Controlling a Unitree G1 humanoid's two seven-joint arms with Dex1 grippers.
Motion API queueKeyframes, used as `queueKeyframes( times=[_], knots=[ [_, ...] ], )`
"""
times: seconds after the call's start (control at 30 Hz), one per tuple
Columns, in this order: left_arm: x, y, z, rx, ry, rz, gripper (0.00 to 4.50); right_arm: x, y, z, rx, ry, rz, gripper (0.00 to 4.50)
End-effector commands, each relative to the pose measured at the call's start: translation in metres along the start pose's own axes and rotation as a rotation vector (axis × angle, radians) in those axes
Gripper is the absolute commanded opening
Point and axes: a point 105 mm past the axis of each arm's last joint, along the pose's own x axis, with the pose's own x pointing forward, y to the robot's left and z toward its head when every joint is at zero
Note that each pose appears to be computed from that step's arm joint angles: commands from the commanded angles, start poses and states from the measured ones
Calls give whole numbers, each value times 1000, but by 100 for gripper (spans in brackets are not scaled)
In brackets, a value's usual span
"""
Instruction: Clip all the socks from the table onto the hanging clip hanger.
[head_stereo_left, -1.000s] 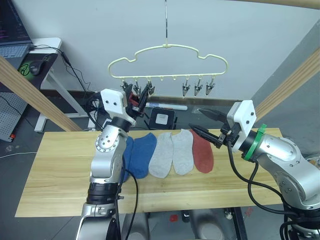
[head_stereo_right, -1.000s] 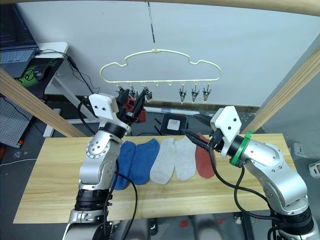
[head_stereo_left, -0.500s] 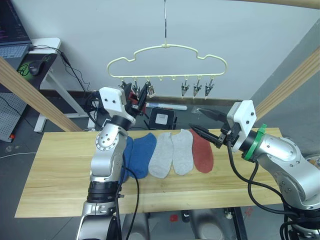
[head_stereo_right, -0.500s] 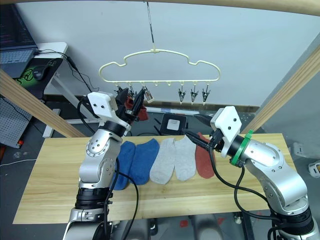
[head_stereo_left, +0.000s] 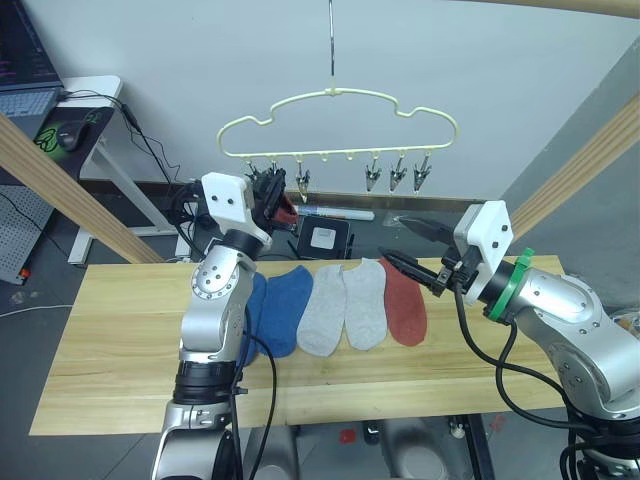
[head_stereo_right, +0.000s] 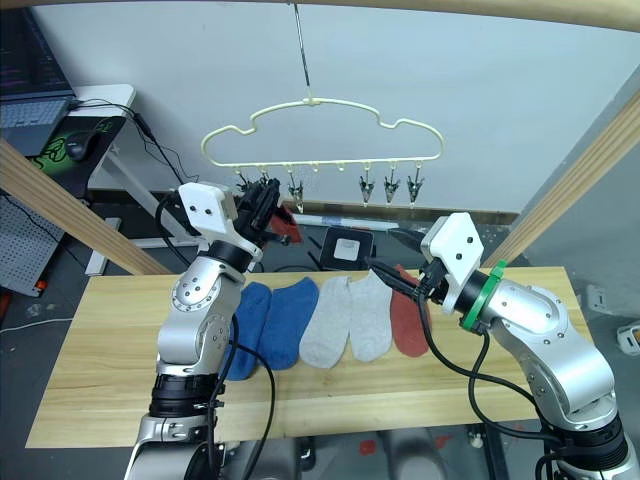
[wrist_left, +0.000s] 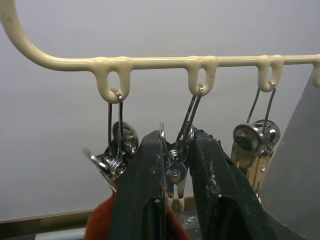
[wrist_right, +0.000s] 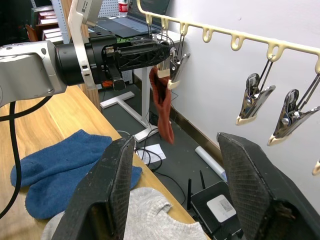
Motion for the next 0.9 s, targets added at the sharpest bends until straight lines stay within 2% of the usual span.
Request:
queueKeyframes(
  times=[0.03, 0.27, 0.5, 0.77, 0.9],
  knots=[
    [0, -3, 18, 36, -56, -22, 38, -3, 1, 10, -44, -32, -5, 275],
    [-4, -6, 19, 27, -46, -56, 38, -3, -3, -6, -57, 47, -33, 275],
    [-9, -9, 20, 23, -21, -109, 38, -2, -16, -60, 27, 280, -127, 275],
    [-13, -16, 21, 19, -2, -151, 38, 8, -42, -121, 82, 400, -266, 275],
    [-14, -18, 22, 15, 3, -157, 38, 14, -51, -154, 81, 458, -275, 275]
  ],
)
